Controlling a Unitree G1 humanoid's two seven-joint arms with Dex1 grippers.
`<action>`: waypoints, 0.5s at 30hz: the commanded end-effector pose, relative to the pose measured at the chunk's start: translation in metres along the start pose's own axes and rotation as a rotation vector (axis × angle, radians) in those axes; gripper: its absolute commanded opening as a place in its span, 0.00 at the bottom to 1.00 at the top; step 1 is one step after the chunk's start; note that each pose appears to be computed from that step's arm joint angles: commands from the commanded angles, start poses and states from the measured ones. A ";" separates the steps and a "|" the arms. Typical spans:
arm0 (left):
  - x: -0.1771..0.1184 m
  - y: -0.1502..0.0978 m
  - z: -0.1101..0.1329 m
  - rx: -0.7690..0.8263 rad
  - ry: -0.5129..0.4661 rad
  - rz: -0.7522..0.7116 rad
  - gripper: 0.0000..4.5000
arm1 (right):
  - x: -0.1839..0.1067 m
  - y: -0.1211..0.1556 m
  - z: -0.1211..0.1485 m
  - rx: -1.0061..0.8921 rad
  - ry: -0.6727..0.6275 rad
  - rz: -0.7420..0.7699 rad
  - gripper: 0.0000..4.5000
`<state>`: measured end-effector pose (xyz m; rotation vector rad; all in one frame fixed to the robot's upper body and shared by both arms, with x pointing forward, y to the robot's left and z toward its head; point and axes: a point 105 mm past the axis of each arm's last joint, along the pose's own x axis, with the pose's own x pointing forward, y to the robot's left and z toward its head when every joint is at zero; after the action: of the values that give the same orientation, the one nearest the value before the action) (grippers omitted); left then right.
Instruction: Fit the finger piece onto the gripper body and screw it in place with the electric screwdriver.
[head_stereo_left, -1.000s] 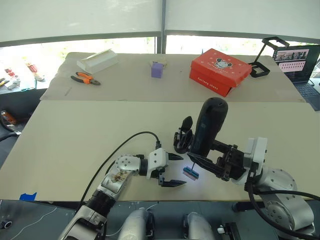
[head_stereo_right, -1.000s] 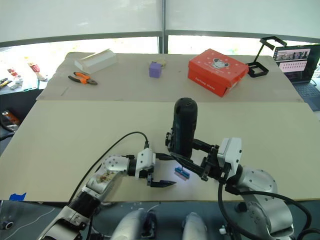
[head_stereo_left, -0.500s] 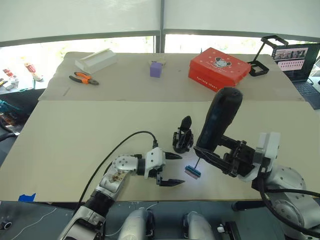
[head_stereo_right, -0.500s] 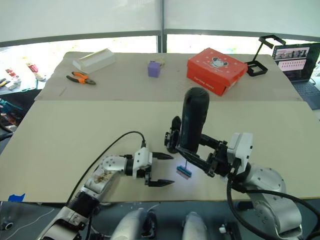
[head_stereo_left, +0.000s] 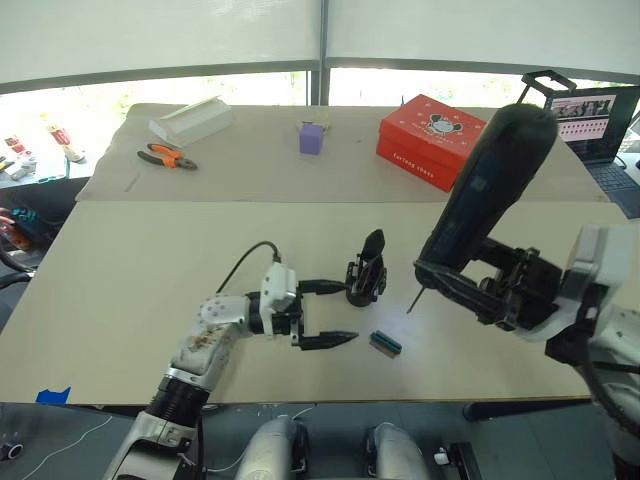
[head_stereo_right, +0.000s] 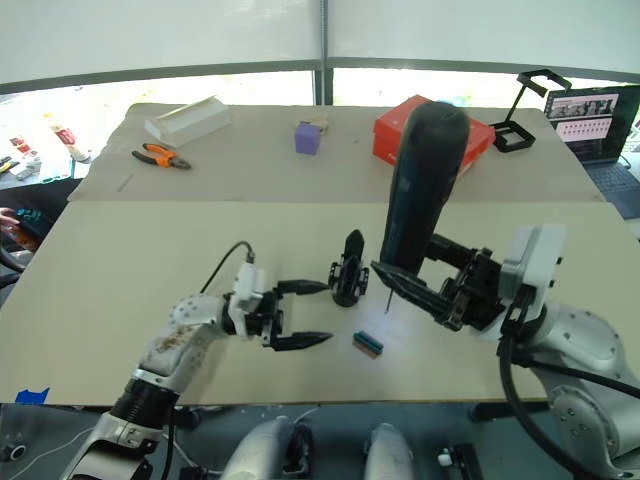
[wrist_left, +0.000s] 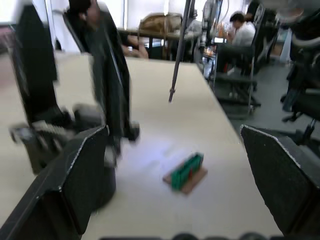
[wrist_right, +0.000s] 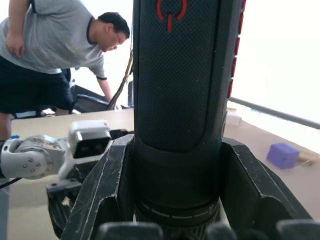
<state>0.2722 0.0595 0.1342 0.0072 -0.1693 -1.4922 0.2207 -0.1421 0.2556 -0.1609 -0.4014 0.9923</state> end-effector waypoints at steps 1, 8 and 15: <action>-0.005 0.001 0.017 0.026 -0.047 0.003 0.99 | 0.001 0.000 0.025 -0.059 -0.052 0.013 0.43; -0.023 0.003 0.025 0.059 -0.023 0.027 0.99 | 0.010 -0.007 0.045 -0.082 -0.075 0.039 0.43; -0.045 0.011 0.022 0.072 0.013 0.109 0.99 | 0.027 -0.007 0.065 -0.080 -0.142 0.090 0.43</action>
<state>0.2759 0.1015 0.1441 0.0440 -0.1683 -1.4027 0.2208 -0.1300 0.3117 -0.1757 -0.5189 1.0610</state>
